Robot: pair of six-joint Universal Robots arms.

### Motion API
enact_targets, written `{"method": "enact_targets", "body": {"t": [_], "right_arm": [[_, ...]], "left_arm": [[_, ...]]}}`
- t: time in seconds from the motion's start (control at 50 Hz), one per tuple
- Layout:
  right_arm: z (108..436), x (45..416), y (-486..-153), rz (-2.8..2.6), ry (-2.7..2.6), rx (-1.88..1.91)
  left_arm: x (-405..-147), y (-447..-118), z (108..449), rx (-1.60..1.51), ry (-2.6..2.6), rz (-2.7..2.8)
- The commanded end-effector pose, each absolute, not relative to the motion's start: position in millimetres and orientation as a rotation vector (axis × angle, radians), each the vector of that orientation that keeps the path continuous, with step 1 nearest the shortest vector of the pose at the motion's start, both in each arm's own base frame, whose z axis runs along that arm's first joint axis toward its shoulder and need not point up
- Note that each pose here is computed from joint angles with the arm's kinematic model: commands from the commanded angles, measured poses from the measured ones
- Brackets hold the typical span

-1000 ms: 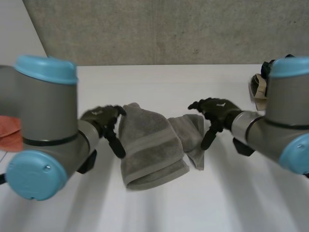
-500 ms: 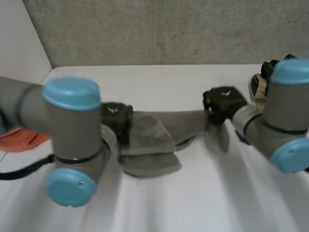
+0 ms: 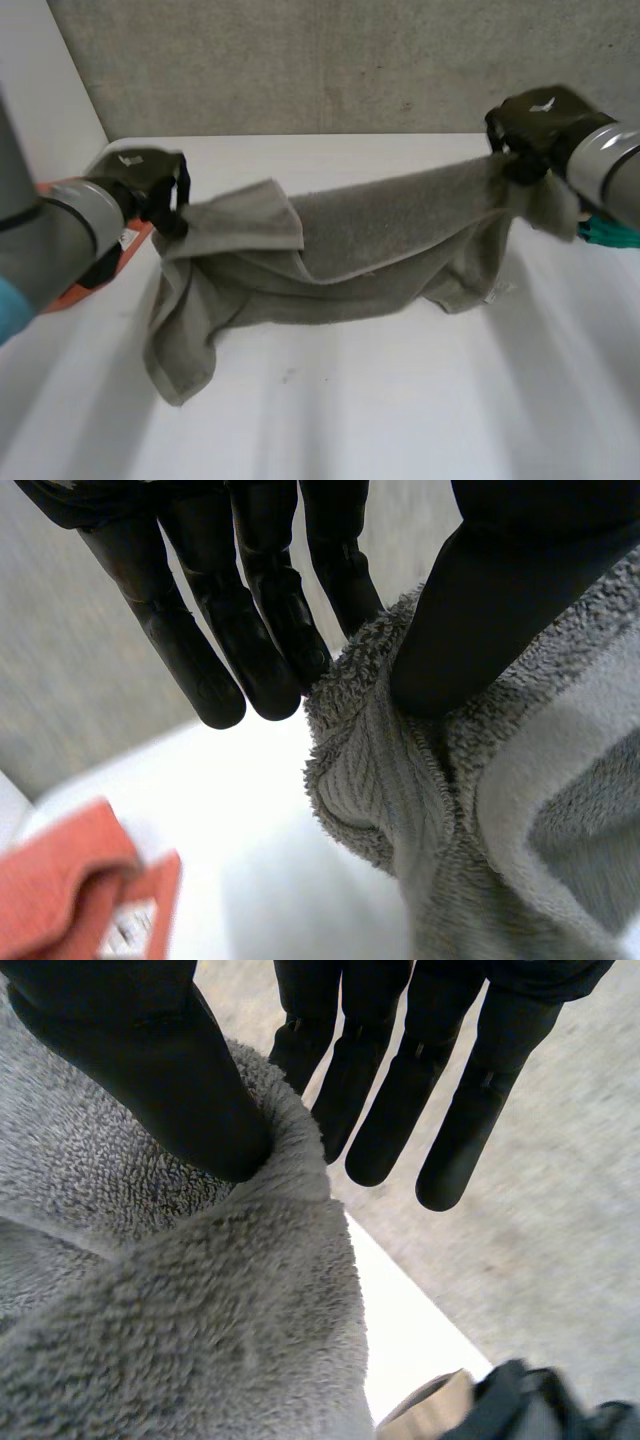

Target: Fold the laundry.

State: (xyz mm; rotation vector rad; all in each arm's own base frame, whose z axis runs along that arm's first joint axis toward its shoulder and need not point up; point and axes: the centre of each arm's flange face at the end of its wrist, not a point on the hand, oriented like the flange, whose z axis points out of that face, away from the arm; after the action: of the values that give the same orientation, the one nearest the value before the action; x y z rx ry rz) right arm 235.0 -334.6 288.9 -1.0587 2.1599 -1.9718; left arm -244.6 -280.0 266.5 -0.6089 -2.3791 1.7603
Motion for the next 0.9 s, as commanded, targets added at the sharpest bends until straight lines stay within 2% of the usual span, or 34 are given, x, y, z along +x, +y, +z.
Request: {"method": "enact_targets", "body": {"t": [0.02, 0.04, 0.1, 0.14, 0.16, 0.2, 0.22, 0.26, 0.28, 0.32, 0.4, 0.48, 0.5, 0.56, 0.58, 0.64, 0.66, 0.74, 0.8, 0.9], "right_arm": [[253, 258, -360, -1.968, 2.17, -1.057], [262, 263, -371, -2.076, 2.106, -1.0], [289, 264, -388, -2.268, 1.982, -0.836], [324, 261, -399, -2.431, 1.827, -0.612], [348, 256, -401, -2.503, 1.72, -0.484], [371, 250, -400, -2.552, 1.61, -0.373], [395, 245, -394, -2.588, 1.493, -0.298], [415, 240, -388, -2.609, 1.405, -0.267], [424, 237, -381, -2.607, 1.379, -0.296], [423, 236, -378, -2.588, 1.398, -0.334], [401, 237, -374, -2.467, 1.531, -0.467], [365, 239, -369, -2.312, 1.714, -0.596], [347, 239, -367, -2.246, 1.799, -0.644], [317, 242, -361, -2.133, 1.915, -0.725], [296, 245, -357, -2.053, 1.992, -0.774], [264, 248, -349, -1.946, 2.087, -0.859], [243, 250, -346, -1.88, 2.141, -0.907], [200, 250, -346, -1.781, 2.233, -0.968], [183, 249, -347, -1.741, 2.277, -0.963], [173, 246, -346, -1.705, 2.312, -0.945]], "left_arm": [[-256, -328, 230, -0.607, -2.402, 1.786], [-258, -343, 240, -0.573, -2.328, 1.885], [-262, -364, 276, -0.505, -2.131, 2.092], [-262, -375, 326, -0.425, -1.87, 2.307], [-262, -375, 361, -0.386, -1.69, 2.417], [-259, -372, 392, -0.345, -1.522, 2.5], [-257, -366, 420, -0.311, -1.369, 2.551], [-256, -357, 442, -0.292, -1.241, 2.556], [-257, -356, 442, -0.297, -1.241, 2.54], [-258, -357, 435, -0.308, -1.271, 2.498], [-254, -363, 404, -0.326, -1.426, 2.41], [-247, -371, 359, -0.347, -1.615, 2.317], [-246, -374, 336, -0.373, -1.699, 2.272], [-247, -376, 302, -0.452, -1.812, 2.206], [-246, -375, 277, -0.533, -1.888, 2.166], [-243, -377, 240, -0.654, -1.993, 2.11], [-238, -379, 216, -0.733, -2.069, 2.069], [-223, -383, 170, -0.902, -2.224, 1.989], [-213, -382, 152, -0.991, -2.308, 1.928], [-209, -376, 163, -1.08, -2.342, 1.911]]}}
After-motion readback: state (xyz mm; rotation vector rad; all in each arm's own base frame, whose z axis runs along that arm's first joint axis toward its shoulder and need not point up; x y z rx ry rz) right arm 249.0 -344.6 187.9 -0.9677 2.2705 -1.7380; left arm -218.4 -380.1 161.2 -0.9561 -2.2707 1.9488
